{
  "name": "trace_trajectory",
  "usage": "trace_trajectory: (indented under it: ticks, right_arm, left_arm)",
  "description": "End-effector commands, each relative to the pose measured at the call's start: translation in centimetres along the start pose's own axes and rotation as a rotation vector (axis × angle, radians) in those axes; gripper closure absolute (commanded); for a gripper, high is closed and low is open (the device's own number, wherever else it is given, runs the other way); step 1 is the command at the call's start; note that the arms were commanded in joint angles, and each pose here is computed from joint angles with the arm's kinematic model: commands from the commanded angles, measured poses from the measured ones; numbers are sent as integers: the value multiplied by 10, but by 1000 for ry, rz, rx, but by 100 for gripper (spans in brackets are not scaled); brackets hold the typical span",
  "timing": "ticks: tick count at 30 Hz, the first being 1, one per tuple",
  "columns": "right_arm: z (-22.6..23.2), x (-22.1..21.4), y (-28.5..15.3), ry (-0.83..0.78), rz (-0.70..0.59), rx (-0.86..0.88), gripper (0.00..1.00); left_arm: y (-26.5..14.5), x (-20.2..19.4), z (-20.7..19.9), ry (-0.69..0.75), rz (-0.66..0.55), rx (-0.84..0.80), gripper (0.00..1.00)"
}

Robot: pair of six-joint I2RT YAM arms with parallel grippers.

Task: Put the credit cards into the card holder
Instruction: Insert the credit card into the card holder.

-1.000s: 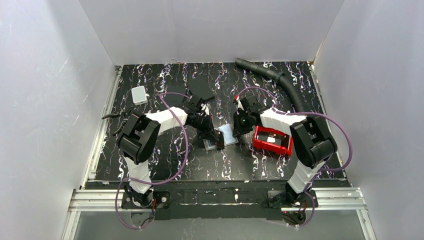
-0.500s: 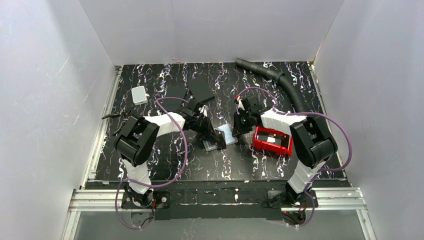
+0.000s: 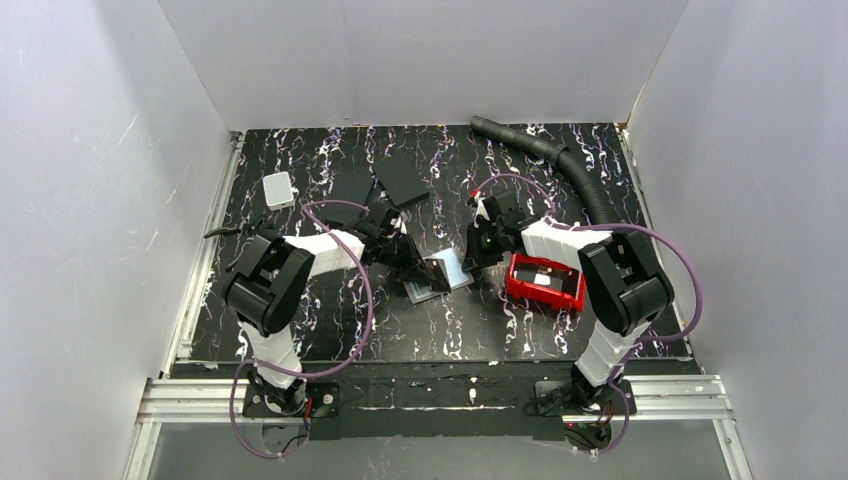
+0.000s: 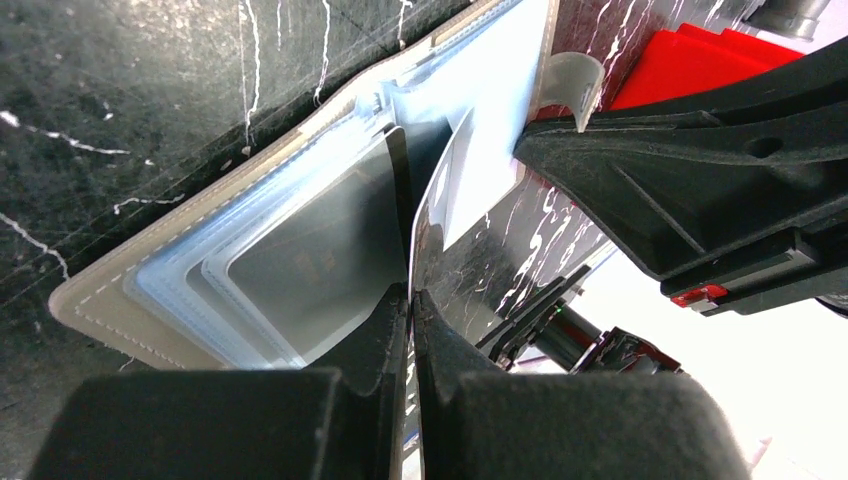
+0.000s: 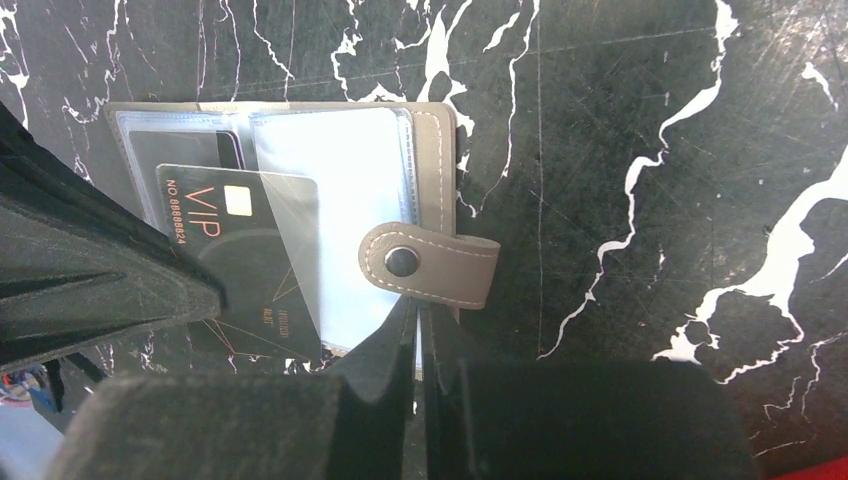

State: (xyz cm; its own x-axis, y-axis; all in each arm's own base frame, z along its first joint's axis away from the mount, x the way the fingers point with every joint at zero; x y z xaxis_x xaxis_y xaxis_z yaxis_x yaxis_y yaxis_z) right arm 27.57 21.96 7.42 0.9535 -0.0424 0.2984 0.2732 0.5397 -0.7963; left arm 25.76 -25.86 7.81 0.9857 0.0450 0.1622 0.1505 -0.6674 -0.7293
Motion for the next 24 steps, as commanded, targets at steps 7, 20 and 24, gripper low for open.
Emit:
trace_trajectory:
  ticks: [7,20,24]
  right_arm:
    - [-11,-32,21,80,107,17,89]
    - [-12,-40,23,114,127,42,89]
    - [-13,-43,23,126,132,45,89]
  left_arm:
    - [-9,3,12,-59,-127,85,100]
    - [-13,2,18,-102,-189,127,100]
    - [-16,-1,23,-132,-208,149,100]
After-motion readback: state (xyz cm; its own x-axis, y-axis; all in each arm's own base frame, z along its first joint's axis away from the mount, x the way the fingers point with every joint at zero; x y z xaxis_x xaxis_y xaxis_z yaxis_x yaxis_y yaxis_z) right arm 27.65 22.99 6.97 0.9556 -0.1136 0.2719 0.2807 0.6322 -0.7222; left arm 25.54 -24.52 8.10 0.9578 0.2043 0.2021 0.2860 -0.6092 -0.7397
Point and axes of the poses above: each gripper's point midway between its finger pads, its own y axis out along the fingers, its own z axis along the line the jaws close on, x = y × z, the point moved 6 cm from there along -y, back along the fingers, and after that the axes turned 14 degrees about y, right-handed, at the moved point
